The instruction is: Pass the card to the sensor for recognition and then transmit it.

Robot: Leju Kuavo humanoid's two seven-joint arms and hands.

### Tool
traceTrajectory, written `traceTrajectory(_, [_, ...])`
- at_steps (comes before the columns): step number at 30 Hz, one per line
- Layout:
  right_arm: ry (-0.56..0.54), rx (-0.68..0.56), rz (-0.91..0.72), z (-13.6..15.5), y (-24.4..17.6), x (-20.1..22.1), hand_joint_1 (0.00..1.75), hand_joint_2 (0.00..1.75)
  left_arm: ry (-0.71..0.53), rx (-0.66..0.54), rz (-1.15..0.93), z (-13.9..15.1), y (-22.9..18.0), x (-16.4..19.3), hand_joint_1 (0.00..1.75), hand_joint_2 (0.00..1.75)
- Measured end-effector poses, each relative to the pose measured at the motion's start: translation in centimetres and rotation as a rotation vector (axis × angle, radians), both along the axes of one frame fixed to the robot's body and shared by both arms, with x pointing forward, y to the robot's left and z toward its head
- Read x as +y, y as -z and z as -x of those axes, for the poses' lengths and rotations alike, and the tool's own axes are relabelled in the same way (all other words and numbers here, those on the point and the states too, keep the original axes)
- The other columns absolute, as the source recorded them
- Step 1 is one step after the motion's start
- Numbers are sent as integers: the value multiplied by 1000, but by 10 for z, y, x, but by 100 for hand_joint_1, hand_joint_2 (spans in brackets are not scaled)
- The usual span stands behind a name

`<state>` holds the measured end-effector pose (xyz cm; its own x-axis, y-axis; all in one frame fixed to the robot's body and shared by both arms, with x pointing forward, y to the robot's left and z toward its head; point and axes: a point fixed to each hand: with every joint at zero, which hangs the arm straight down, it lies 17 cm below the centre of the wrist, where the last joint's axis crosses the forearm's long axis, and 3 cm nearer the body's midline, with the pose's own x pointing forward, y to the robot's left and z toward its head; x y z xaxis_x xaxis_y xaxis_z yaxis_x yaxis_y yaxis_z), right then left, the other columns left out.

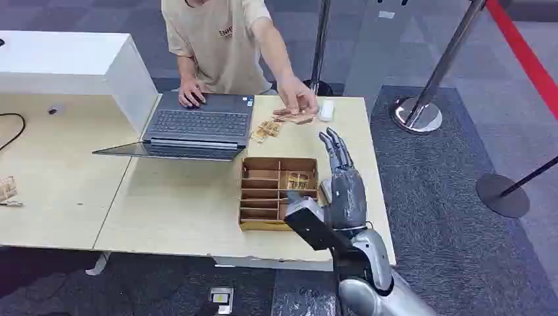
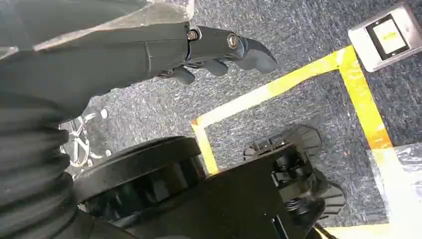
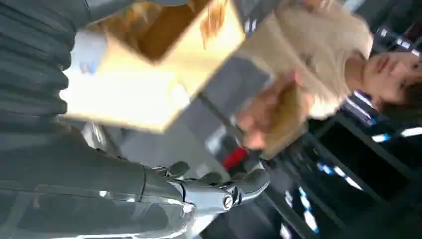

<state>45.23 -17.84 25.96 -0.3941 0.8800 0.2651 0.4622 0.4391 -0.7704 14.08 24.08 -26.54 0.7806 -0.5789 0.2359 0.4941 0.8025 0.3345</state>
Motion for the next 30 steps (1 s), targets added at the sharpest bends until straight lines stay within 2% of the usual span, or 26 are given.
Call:
traceTrajectory(2, [50, -79, 172, -3, -9, 4, 0, 175, 10, 4, 2, -1, 0, -1, 0, 175])
traceTrajectory(5, [82, -160, 279, -6, -23, 5, 0, 175, 15, -1, 1, -5, -1, -1, 0, 175])
traceTrajectory(12, [110, -292, 313, -4, -42, 3, 0, 175, 22, -16, -1, -16, -4, -2, 0, 175])
traceTrajectory(20, [107, -266, 336, -12, -30, 2, 0, 175, 29, -17, -4, -20, -5, -1, 0, 175])
traceTrajectory(21, [106, -264, 339, -12, -29, 3, 16, 175, 28, -17, -5, -20, -5, -1, 0, 175])
traceTrajectory(22, [104, -261, 343, -13, -28, 3, 154, 175, 29, -18, -5, -20, -5, -1, 0, 175])
traceTrajectory(23, [99, -256, 347, -14, -26, 4, 175, 175, 30, -19, -5, -21, -5, -1, 0, 175])
traceTrajectory(30, [67, -221, 358, -17, -15, 9, 175, 175, 34, -23, -6, -24, -6, -2, 0, 175])
